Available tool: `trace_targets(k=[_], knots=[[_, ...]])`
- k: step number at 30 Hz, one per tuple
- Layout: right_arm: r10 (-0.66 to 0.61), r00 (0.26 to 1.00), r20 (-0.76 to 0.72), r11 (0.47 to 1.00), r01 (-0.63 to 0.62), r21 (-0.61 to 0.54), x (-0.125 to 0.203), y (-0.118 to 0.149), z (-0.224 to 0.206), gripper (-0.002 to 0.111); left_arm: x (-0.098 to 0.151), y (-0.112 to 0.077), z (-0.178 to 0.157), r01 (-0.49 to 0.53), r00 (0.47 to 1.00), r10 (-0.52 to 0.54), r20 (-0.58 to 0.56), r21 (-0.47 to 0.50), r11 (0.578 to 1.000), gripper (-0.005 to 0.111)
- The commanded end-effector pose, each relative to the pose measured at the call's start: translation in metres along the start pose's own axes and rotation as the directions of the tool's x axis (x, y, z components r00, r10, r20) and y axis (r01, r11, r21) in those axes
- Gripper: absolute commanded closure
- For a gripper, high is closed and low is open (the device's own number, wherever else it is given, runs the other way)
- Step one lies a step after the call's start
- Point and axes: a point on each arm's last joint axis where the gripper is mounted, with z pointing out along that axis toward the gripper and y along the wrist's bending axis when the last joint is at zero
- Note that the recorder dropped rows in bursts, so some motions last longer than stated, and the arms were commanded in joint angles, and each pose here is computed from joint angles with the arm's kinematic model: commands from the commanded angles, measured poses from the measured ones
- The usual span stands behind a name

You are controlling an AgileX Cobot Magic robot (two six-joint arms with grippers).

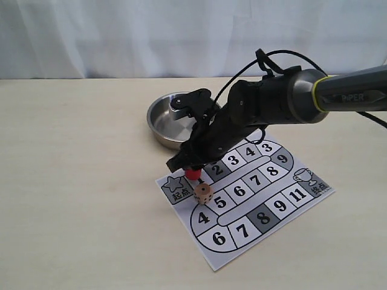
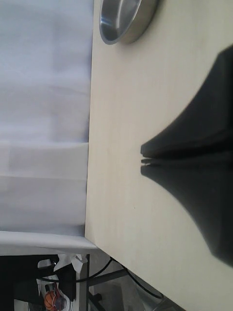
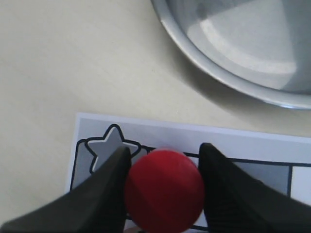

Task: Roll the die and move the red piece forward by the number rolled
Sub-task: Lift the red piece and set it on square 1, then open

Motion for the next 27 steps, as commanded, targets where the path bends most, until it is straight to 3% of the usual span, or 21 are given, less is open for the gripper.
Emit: trace_targets(k=[1, 6, 16, 27], knots=[[-0.001, 1.000, 0.000, 1.000, 0.001, 0.002, -0.002, -0.001, -0.006, 0.104, 0.000, 0.000, 0.000, 0.004, 1.000, -0.004, 0.007, 0.001, 1.000, 0.107], [0.002, 1.000, -0.031, 1.000, -0.002, -0.003, 0.006, -0.001, -0.003, 0.103, 0.000, 0.000, 0.000, 0.004, 1.000, -0.004, 0.004, 0.000, 1.000, 0.107], [0.011, 0.999, -0.033, 1.000, -0.011, -0.006, 0.007, -0.001, -0.002, 0.070, 0.000, 0.000, 0.000, 0.004, 1.000, -0.004, 0.006, 0.000, 1.000, 0.107], [0.004, 1.000, -0.005, 1.000, -0.004, 0.008, 0.005, -0.002, -0.002, 0.070, 0.000, 0.000, 0.000, 0.004, 1.000, -0.004, 0.006, 0.000, 1.000, 0.107]])
